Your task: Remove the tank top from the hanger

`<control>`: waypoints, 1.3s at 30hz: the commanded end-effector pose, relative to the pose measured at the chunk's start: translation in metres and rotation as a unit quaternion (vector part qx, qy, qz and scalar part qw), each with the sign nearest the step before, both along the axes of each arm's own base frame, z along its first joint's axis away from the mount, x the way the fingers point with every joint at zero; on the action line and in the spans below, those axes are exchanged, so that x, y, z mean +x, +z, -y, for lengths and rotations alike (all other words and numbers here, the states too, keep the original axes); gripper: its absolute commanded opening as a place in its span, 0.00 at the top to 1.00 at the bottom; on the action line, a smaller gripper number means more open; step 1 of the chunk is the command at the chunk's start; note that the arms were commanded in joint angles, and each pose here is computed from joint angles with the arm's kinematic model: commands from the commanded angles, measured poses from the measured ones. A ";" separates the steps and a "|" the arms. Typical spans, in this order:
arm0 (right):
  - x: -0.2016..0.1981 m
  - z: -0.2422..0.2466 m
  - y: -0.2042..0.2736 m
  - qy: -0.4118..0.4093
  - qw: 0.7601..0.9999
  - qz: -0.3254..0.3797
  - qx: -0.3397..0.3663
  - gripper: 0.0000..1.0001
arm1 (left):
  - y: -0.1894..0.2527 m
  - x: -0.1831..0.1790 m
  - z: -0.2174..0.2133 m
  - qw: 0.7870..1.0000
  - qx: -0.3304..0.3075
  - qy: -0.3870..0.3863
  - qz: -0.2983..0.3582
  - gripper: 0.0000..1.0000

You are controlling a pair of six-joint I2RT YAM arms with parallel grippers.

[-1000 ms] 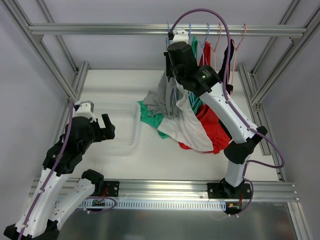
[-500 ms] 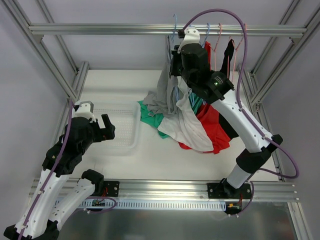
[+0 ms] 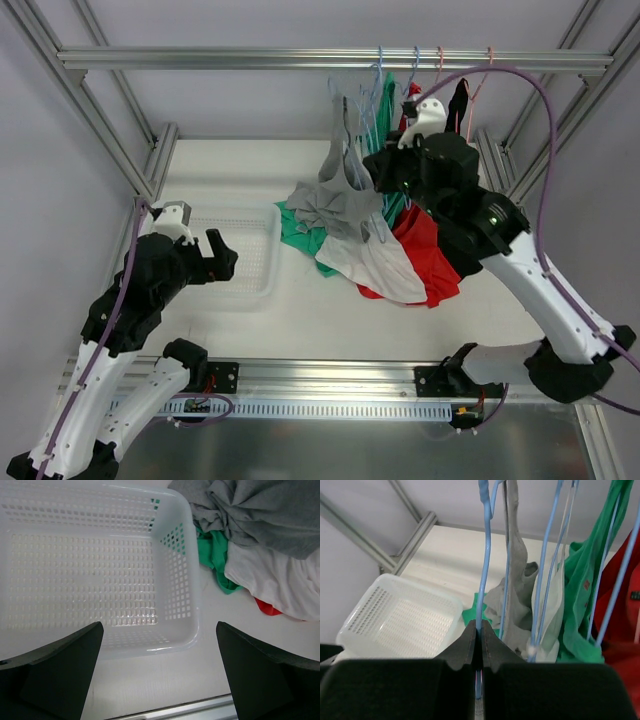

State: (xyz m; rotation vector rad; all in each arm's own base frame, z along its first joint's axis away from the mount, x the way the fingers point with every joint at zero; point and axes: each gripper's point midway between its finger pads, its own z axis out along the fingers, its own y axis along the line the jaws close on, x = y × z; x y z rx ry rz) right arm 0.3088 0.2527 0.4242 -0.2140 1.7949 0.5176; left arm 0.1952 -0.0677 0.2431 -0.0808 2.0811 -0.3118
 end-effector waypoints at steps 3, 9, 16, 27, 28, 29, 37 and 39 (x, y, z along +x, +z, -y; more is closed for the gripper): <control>-0.062 0.030 0.022 0.053 0.996 0.023 0.073 1.00 | 0.062 -0.005 0.039 0.990 -0.072 -0.103 0.069 0.01; -0.139 0.060 0.004 0.143 0.987 -0.010 0.077 1.00 | 0.105 -0.004 0.092 0.964 -0.142 -0.213 0.074 0.01; -0.223 0.116 -0.001 0.192 0.977 -0.029 0.092 1.00 | 0.165 -0.025 0.189 0.934 -0.086 -0.318 0.139 0.01; -0.275 0.166 0.011 0.197 0.974 -0.012 0.107 1.00 | 0.224 -0.027 0.306 0.920 -0.030 -0.329 0.212 0.04; -0.276 0.168 0.012 0.194 0.975 -0.008 0.110 1.00 | 0.223 -0.027 0.311 0.919 -0.029 -0.333 0.211 0.05; -0.278 0.170 0.013 0.194 0.975 -0.006 0.112 1.00 | 0.219 -0.026 0.318 0.918 -0.026 -0.335 0.209 0.10; -0.285 0.175 0.016 0.198 0.973 -0.001 0.118 1.00 | 0.212 -0.034 0.350 0.903 -0.048 -0.373 0.206 0.31; -0.285 0.176 0.017 0.198 0.973 0.001 0.117 1.00 | 0.208 -0.034 0.354 0.904 -0.049 -0.374 0.203 0.37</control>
